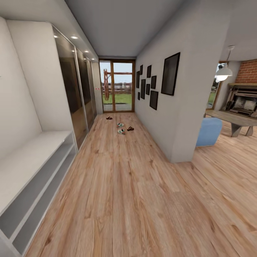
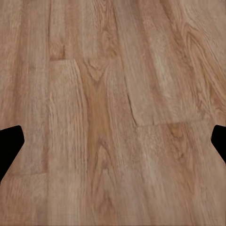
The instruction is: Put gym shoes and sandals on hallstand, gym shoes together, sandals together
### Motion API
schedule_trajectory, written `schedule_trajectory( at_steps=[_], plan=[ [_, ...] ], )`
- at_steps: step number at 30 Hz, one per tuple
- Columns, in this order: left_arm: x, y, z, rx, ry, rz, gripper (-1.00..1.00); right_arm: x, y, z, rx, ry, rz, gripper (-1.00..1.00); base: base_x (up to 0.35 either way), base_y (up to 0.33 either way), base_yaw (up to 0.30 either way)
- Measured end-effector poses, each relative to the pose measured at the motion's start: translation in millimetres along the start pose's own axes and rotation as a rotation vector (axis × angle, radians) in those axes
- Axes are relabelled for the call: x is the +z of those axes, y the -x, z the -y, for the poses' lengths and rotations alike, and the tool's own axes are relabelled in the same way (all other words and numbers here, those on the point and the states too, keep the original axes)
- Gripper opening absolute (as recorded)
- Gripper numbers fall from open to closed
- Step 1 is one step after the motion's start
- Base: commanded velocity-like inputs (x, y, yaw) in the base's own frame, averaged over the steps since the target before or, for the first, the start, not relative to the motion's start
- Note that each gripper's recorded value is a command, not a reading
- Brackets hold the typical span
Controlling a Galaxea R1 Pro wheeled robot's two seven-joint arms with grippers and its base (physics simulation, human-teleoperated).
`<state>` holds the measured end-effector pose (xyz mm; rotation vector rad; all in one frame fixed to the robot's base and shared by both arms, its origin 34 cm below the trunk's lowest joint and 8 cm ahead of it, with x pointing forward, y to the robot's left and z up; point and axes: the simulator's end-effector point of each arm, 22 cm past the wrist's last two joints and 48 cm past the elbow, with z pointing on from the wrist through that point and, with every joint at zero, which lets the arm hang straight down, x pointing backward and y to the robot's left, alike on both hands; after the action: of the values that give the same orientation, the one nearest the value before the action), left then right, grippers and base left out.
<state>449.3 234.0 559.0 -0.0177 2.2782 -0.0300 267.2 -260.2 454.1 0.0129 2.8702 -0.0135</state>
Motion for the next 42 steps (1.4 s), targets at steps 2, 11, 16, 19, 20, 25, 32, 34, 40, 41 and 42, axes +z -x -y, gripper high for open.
schedule_trajectory(
  at_steps=[2, 11, 16, 19, 20, 25, 32, 34, 40, 41, 42],
  plan=[
    [0.0, 0.0, 0.0, 0.0, 0.0, 0.0, 1.0, 0.0, 0.0, 0.0, 0.0, 0.0, 0.0, 1.0, 0.347, 0.0, 0.001],
    [0.0, -0.3, -0.1, 0.0, 0.001, -0.001, 1.0, 0.0, 0.1, 0.0, 0.004, 0.0, 0.001, 1.0, 0.347, 0.0, 0.0],
    [0.0, -0.3, 0.3, 0.001, 0.0, -0.002, 1.0, 0.0, 0.4, 0.0, 0.004, 0.0, 0.002, 1.0, 0.344, 0.0, 0.0],
    [0.0, -0.3, 0.0, 0.001, 0.001, -0.002, 1.0, 0.0, 0.5, 0.0, 0.005, 0.0, 0.002, 1.0, 0.347, 0.0, 0.0],
    [0.0, -0.3, -0.1, 0.001, 0.001, -0.002, 1.0, 0.0, 0.6, -0.2, 0.004, 0.001, 0.003, 1.0, 0.348, 0.0, 0.0],
    [0.0, -0.3, -0.2, 0.001, 0.001, -0.002, 1.0, 0.0, 0.5, -0.5, 0.002, 0.002, 0.002, 1.0, 0.348, 0.0, 0.0],
    [0.0, -0.3, -0.3, 0.001, 0.001, -0.002, 1.0, 0.0, 0.4, -1.3, 0.0, 0.005, 0.002, 1.0, 0.348, 0.0, 0.0],
    [0.0, -0.3, -0.3, 0.001, 0.001, -0.002, 1.0, 0.0, 0.3, -1.4, 0.0, 0.005, 0.002, 1.0, 0.348, 0.0, 0.0],
    [0.0, -0.3, -0.3, 0.001, 0.001, -0.002, 1.0, 0.0, 0.4, -2.0, -0.006, 0.007, 0.002, 1.0, 0.348, 0.0, 0.0],
    [0.0, -0.3, -0.3, 0.001, 0.001, -0.002, 1.0, 0.0, 0.3, -2.1, -0.007, 0.007, 0.002, 1.0, 0.348, 0.0, 0.0],
    [0.0, -0.3, -0.3, 0.001, 0.001, -0.002, 1.0, 0.0, 0.3, -2.1, -0.007, 0.007, 0.002, 1.0, 0.348, 0.0, 0.0]
  ],
)
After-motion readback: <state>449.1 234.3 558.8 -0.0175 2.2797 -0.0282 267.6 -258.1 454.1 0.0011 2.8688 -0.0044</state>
